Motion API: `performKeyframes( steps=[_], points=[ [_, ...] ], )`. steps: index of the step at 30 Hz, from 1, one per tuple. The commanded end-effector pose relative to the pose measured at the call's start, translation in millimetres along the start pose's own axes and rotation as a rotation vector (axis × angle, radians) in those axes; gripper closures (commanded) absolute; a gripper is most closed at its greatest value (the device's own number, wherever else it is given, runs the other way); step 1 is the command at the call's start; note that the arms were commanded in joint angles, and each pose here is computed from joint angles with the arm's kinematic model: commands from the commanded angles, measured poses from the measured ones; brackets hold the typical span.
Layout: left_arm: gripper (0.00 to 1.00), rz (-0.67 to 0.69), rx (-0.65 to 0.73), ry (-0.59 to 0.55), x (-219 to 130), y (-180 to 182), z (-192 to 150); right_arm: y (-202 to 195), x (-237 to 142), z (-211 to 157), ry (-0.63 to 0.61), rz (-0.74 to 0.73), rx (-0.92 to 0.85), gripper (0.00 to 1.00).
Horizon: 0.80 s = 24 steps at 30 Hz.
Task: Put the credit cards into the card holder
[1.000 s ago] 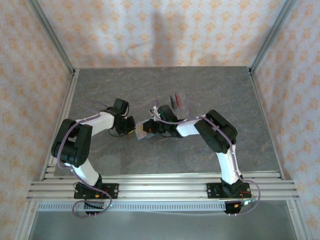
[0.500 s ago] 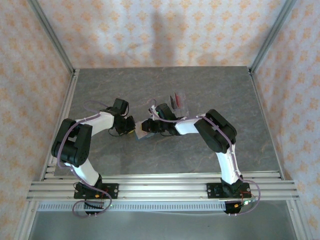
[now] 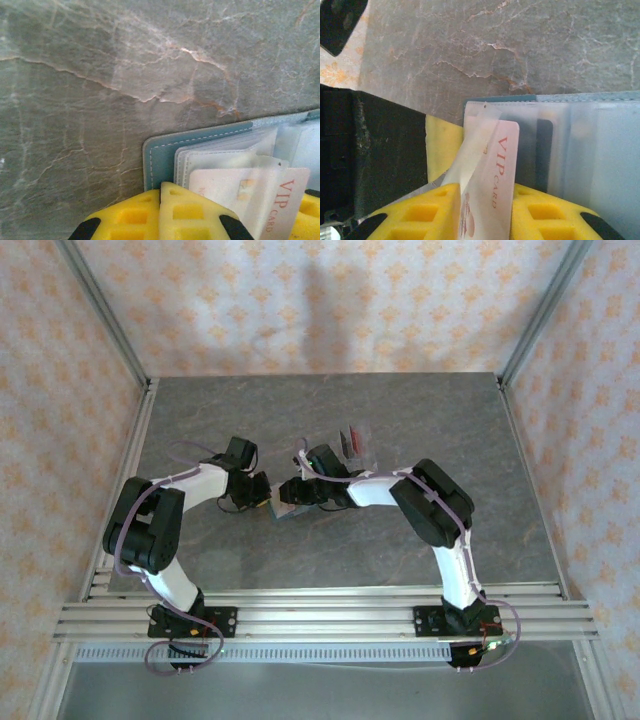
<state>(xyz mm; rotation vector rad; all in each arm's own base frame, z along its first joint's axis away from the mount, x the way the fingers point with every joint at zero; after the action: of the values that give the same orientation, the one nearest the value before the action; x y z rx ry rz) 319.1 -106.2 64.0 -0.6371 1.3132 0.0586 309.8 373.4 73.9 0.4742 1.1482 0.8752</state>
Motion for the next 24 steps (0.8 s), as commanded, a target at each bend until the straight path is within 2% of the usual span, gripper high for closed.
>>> performKeyframes(
  steps=[1, 4, 11, 17, 21, 24],
  points=[
    [0.98, 0.033, 0.000, 0.029, 14.3, 6.1, -5.7, 4.2, -12.2, 1.0, -0.003, -0.067, -0.027, 0.68],
    [0.98, 0.038, 0.000, 0.031, 14.6, 7.1, -6.3, 8.9, -16.9, 5.4, -0.017, -0.074, -0.044, 0.64],
    [0.98, 0.040, 0.002, 0.033, 14.7, 7.2, -6.2, 13.6, -15.3, 10.8, -0.011, -0.060, -0.048, 0.62],
    [0.98, 0.043, 0.008, 0.039, 15.0, 7.5, -7.0, 16.0, -24.5, 18.9, -0.054, -0.071, -0.050, 0.60],
    [0.98, 0.044, 0.006, 0.040, 15.7, 7.4, -6.4, 17.9, -35.4, 25.8, -0.088, -0.078, -0.061, 0.53],
    [0.97, 0.043, 0.008, 0.039, 15.8, 6.8, -6.1, 18.7, -42.7, 31.0, -0.110, -0.079, -0.063, 0.52]
  ],
)
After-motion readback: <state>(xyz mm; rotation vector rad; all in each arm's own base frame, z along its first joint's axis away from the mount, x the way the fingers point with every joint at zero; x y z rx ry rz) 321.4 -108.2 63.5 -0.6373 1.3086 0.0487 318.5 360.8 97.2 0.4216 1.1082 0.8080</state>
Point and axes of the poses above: each hand's point on the last joint's axis, 136 mm out from that joint toward the fingers, its own x axis out along the fingers, its own y axis along the line the jaws close on, z = x × y, the point moved 5 cm from there along -x, back along the fingers, and after that the axes turned 1 degree about x, right-handed, at the moved point
